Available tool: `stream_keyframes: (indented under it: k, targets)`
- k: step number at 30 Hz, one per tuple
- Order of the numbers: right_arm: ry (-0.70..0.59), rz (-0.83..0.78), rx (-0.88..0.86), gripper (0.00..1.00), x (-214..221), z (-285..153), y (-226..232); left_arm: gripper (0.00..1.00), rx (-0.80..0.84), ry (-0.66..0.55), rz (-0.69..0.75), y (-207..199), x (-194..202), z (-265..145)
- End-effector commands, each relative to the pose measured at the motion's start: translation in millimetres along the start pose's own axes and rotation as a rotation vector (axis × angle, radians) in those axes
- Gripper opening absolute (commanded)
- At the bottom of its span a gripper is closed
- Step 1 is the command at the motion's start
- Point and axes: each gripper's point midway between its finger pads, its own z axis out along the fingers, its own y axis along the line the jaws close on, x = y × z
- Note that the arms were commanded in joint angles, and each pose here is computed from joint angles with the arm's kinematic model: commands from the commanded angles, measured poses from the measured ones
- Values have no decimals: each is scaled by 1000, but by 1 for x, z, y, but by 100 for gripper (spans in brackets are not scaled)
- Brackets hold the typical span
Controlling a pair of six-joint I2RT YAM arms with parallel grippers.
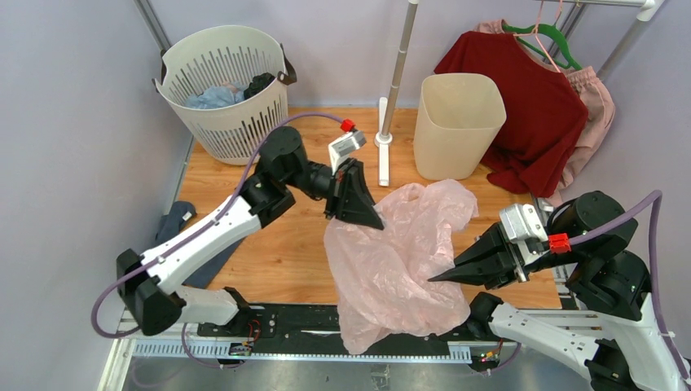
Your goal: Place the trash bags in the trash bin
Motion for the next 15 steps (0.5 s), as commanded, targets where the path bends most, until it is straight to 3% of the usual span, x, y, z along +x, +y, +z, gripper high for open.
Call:
stream_keyframes:
  k: [1, 7, 12, 15]
  targets:
    - [-22, -9, 11, 0, -8, -4, 5, 0, -2, -11, -15, 16, -22, 8]
    - [5, 51, 82, 4, 7, -5, -6, 0, -137, -104, -67, 61, -59, -28]
    - [40, 94, 218, 5, 28, -5, -32, 0, -143, -141, -45, 58, -77, -43]
    - [88, 121, 389, 30, 44, -10, -64, 0, -150, -149, -32, 54, -81, -48]
